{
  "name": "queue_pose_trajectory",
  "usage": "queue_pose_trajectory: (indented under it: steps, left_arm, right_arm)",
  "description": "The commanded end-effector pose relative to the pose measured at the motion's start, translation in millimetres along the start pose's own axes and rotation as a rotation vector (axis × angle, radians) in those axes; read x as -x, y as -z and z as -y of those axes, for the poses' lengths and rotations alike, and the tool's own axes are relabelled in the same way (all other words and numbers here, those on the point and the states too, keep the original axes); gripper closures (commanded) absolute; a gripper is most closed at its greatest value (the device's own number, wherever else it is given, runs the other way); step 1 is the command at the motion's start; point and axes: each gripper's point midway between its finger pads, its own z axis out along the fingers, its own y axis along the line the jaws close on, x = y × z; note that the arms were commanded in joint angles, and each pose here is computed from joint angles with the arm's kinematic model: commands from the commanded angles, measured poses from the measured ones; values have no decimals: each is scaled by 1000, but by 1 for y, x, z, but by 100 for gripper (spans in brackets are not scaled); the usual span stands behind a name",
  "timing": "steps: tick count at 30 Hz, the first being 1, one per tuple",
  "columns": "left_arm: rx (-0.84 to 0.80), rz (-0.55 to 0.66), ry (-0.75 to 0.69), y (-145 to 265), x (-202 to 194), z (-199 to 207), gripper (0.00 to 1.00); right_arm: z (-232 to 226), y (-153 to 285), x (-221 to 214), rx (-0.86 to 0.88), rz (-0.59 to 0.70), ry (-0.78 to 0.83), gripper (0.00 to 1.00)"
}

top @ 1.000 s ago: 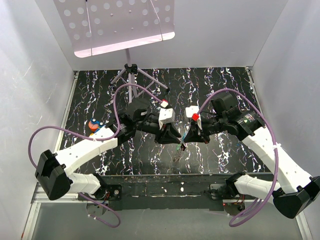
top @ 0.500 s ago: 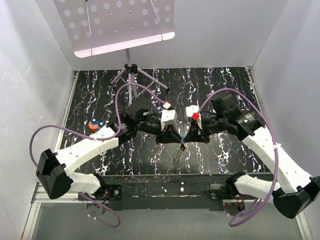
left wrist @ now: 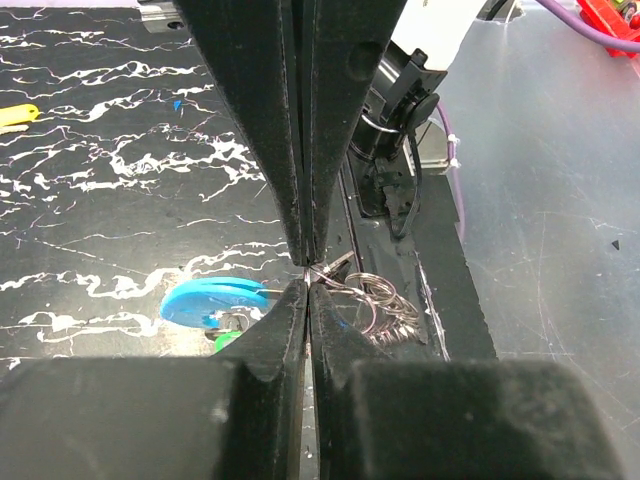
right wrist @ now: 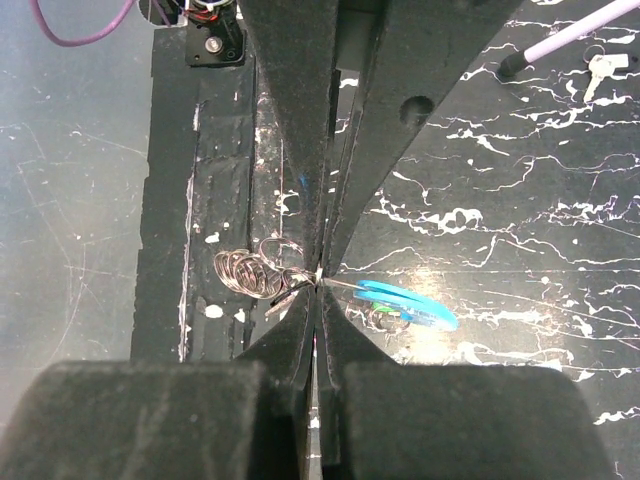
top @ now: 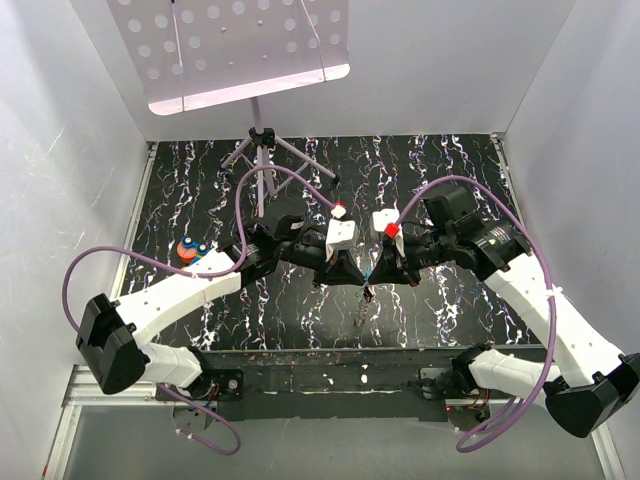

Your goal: Put the keys on the keyring

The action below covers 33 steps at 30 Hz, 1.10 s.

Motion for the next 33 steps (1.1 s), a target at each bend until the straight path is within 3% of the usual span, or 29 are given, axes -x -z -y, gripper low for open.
queue_pose_trajectory:
  steps: [1,4,6,11,16,20,26,33]
  left_arm:
    - [35,25,-53,7,17,2,100]
    - [82,85,-82,13,26,2,100]
    - [113,143,-100,17,35,2,100]
    - [157,313,-151,28,58,8,100]
    - [222,581,-208,50,86,16,100]
    - [209,709,-183,59,102,19,100]
    - [192,871,-70,75,116,14,100]
    - [191,817,-55,68,101,9,100]
  right_arm:
    - [-2,6,23,-8,87,51,94]
    - [-4,11,30,-16,123,73,51]
    - [-9,15,36,-23,153,110,39]
    - [-15,21,52,-57,250,131,35]
    - [-13,31,74,-124,359,106,35]
    - [-9,37,88,-172,435,57,35]
    - [-6,40,85,-192,438,54,35]
    - [-4,47,85,-224,446,59,35]
